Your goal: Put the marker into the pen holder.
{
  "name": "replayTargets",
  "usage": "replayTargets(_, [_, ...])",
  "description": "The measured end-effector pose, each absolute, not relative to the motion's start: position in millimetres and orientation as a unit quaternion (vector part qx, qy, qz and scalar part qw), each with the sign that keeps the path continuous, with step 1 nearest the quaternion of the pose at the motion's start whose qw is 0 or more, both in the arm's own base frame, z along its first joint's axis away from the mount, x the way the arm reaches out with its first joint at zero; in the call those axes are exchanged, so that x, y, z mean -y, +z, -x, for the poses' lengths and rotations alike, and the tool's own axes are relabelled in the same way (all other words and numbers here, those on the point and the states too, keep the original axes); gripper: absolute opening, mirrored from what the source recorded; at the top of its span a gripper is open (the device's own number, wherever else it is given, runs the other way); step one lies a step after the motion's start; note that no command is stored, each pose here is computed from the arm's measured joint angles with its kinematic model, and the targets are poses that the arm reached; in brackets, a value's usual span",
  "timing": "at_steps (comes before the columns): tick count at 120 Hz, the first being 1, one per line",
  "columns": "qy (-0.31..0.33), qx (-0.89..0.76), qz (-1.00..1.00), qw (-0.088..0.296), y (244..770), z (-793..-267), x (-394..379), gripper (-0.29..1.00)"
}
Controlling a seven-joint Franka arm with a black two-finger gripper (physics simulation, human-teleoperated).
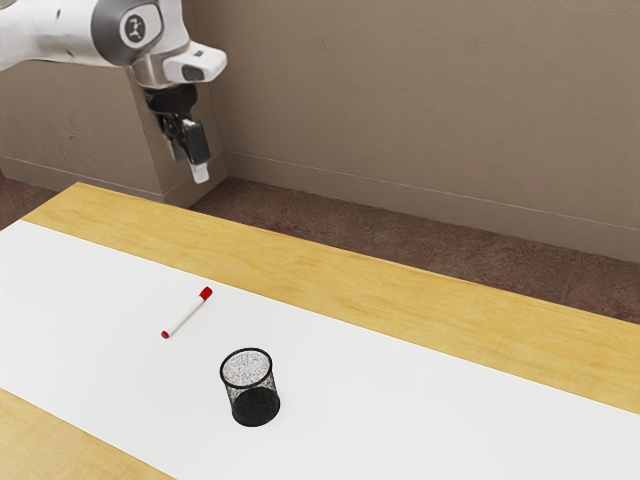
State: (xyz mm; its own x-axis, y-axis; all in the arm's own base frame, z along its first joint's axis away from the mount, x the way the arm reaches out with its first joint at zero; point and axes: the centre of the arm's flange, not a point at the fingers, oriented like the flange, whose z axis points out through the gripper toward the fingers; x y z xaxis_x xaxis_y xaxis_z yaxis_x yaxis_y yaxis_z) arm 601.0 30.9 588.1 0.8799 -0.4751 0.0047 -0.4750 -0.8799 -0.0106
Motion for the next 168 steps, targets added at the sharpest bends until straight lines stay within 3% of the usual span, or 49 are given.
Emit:
replayTargets(28, [0.004,-0.269,0.963,0.002,583,-599,-35,0.7])
replayTargets(54, [0.065,-0.188,0.98,-0.013,499,-599,-66,0.7])
replayTargets(101, [0.044,-0.104,0.993,0.035,375,-608,-85,0.7])
replayTargets(131, [0.026,-0.04,0.998,0.039,323,-638,-115,0.49])
replayTargets(168, [0.033,-0.004,0.999,0.037,269,-660,-142,0.41])
